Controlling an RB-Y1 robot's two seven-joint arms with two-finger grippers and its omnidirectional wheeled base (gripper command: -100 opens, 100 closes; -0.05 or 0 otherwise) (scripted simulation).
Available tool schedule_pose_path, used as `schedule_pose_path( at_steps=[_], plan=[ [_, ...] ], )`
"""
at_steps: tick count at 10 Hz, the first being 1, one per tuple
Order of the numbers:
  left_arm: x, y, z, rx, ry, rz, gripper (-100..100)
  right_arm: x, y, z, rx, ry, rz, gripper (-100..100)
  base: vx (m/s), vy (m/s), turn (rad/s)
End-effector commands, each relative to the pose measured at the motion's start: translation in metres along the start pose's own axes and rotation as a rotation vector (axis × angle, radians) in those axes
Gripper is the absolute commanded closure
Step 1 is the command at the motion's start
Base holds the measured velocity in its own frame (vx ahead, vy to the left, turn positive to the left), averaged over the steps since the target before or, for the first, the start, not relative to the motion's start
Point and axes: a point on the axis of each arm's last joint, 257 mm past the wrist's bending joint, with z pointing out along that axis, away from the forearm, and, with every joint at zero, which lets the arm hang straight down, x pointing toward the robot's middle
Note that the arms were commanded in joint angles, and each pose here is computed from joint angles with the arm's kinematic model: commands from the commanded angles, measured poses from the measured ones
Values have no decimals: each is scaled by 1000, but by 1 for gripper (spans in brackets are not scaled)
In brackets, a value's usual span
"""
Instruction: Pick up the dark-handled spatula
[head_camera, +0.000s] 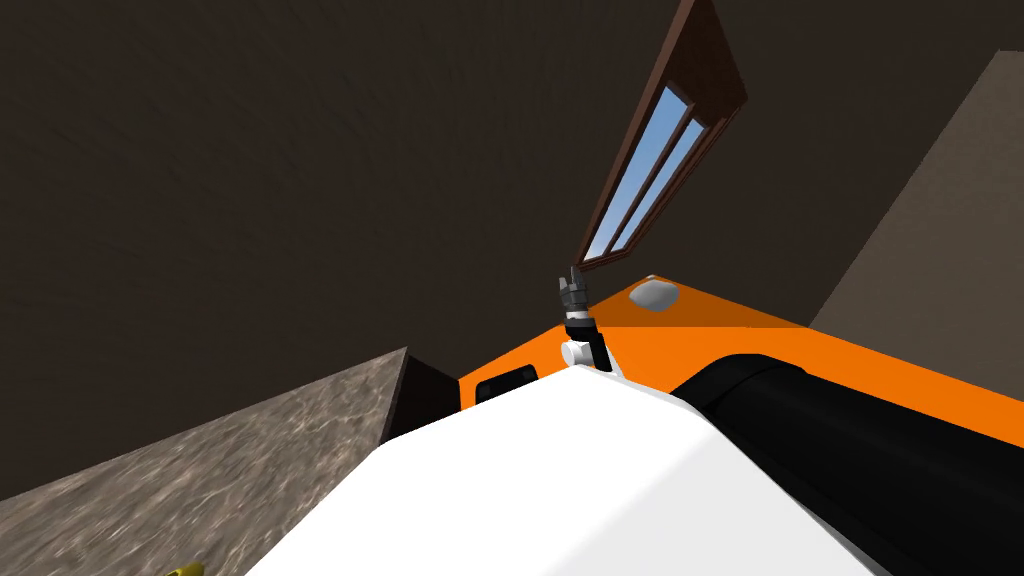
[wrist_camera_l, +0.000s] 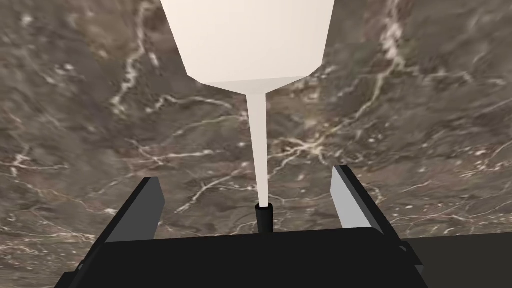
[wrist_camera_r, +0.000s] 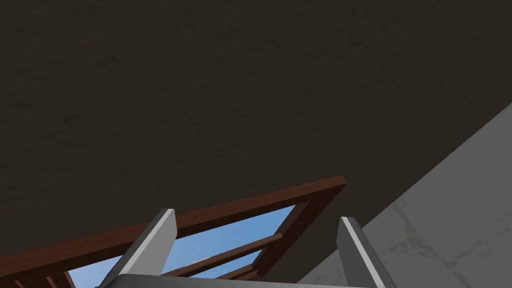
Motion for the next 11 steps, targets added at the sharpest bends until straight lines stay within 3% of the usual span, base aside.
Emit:
schedule_pose_path(
  at_steps=[1, 8, 9, 10, 11],
  plan=[
    [2, 7, 4, -7, 0, -27, -100, 0, 0, 0, 0, 0, 0, 0, -71, -19, -182],
    [12, 31, 21, -35, 4, -114, -100, 0, 0, 0, 0, 0, 0, 0, -50, -28, -134],
    [12, 29, 17, -32, 3, -105, -100, 0, 0, 0, 0, 0, 0, 0, -19, -7, -31],
    [12, 29, 18, -32, 3, -108, 100, 0, 0, 0, 0, 0, 0, 0, 0, 0, 0],
    [12, 30, 17, -33, 3, -108, 100, 0, 0, 0, 0, 0, 0, 0, 0, 0, 0]
  ],
)
